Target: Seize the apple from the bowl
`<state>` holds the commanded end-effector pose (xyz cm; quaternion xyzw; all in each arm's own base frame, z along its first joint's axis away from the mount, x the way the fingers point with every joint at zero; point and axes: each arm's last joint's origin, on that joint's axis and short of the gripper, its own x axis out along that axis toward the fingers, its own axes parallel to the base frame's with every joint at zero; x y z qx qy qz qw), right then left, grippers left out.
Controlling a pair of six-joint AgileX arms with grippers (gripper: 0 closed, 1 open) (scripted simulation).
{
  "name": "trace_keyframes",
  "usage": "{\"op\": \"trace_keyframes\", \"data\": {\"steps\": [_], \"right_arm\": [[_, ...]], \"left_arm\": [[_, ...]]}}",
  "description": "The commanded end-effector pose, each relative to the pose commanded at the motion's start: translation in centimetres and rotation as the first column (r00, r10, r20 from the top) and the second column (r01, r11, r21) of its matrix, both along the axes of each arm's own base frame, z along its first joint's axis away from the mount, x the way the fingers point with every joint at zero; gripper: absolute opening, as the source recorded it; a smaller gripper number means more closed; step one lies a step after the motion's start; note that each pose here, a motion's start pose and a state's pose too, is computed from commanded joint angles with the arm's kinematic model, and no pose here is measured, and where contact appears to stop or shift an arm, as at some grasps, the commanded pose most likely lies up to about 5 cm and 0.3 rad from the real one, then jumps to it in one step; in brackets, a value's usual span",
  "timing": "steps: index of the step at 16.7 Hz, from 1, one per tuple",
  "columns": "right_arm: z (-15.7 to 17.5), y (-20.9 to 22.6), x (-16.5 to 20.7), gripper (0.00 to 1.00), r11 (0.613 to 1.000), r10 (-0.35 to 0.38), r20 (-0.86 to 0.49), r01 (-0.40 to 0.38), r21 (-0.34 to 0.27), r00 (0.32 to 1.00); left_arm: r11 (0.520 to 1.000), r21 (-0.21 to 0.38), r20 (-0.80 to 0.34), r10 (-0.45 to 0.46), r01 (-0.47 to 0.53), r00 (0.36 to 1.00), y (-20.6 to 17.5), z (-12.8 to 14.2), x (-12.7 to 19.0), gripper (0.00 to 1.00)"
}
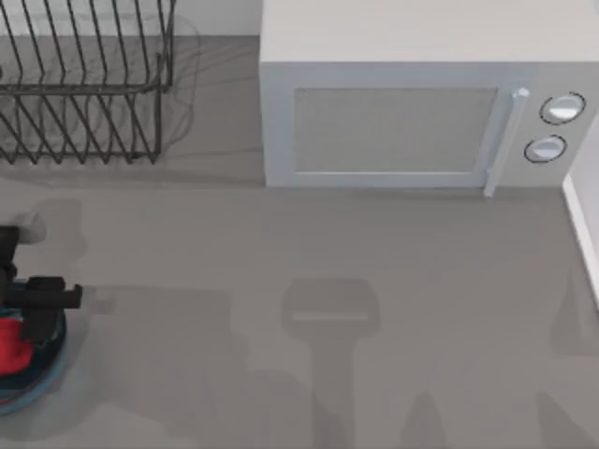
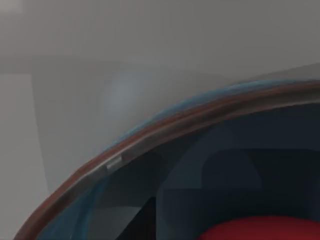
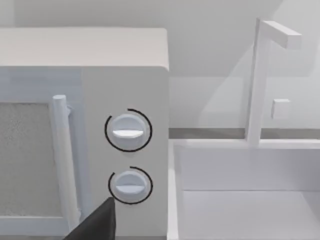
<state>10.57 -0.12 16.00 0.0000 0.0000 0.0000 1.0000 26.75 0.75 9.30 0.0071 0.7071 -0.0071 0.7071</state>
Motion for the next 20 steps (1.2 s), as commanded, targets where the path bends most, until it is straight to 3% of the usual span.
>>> {"op": "trace_keyframes", "data": {"steps": [2, 15, 20], "right_arm": [[0.0, 0.0, 0.0, 1.0, 1.0, 0.0, 0.0, 0.0, 0.0, 1.0], [0.0, 0.0, 0.0, 1.0, 1.0, 0.0, 0.0, 0.0, 0.0, 1.0], [0.0, 0.0, 0.0, 1.0, 1.0, 0.0, 0.0, 0.0, 0.0, 1.0]], "left_arm": [[1.0, 0.0, 0.0, 0.0, 0.0, 1.0, 0.0, 0.0, 0.0, 1.0], [1.0, 0.0, 0.0, 0.0, 0.0, 1.0, 0.0, 0.0, 0.0, 0.02], [1.0, 0.0, 0.0, 0.0, 0.0, 1.0, 0.0, 0.0, 0.0, 0.0]]}}
